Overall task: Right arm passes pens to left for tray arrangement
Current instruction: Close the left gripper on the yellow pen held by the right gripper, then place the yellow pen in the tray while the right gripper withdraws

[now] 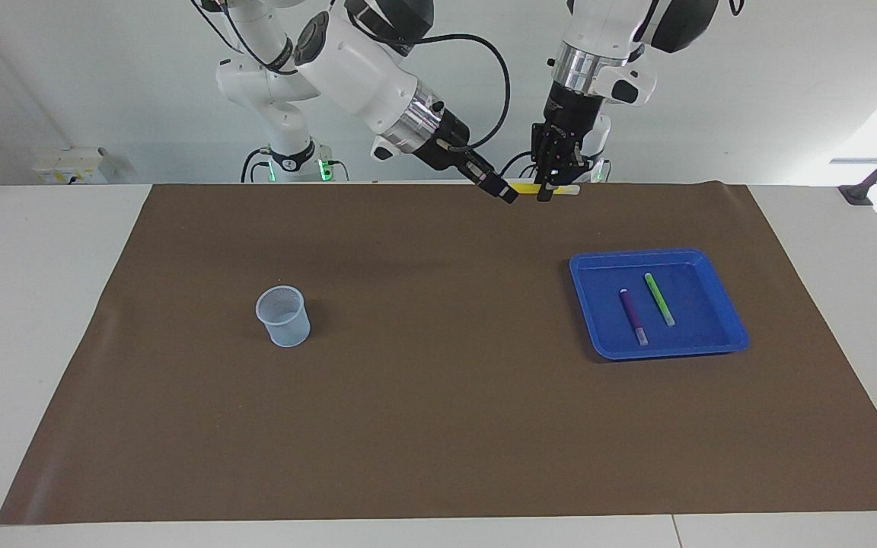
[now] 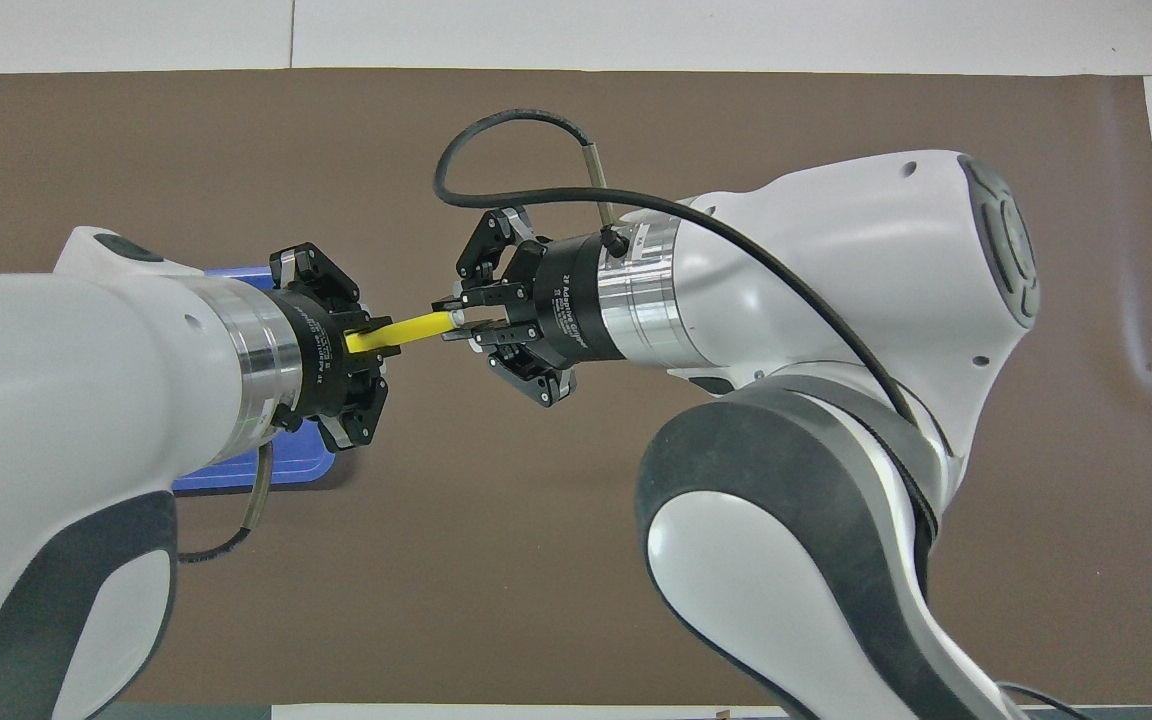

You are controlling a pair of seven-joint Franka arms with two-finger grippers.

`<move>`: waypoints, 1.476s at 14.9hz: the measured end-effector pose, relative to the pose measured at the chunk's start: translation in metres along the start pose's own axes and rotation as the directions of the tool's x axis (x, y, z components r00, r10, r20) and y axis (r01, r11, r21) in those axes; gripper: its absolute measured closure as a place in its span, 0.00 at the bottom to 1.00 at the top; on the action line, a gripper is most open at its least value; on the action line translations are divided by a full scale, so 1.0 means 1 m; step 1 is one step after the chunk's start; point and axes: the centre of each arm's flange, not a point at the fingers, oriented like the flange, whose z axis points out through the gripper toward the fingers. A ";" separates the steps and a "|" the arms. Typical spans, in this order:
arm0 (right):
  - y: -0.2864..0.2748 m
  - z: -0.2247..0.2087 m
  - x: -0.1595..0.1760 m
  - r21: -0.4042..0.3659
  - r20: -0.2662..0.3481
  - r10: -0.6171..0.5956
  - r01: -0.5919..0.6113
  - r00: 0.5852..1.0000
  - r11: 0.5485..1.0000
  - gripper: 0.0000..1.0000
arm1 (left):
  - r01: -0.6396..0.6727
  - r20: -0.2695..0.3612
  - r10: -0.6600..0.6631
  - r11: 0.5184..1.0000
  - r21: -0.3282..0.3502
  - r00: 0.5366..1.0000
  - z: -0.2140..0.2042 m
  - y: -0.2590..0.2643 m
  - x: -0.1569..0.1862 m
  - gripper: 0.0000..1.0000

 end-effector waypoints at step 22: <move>0.076 -0.198 0.306 -0.714 -0.168 -0.876 0.557 0.452 0.425 0.00 | -0.915 0.224 0.887 0.388 0.110 0.403 0.133 0.093 0.313 0.83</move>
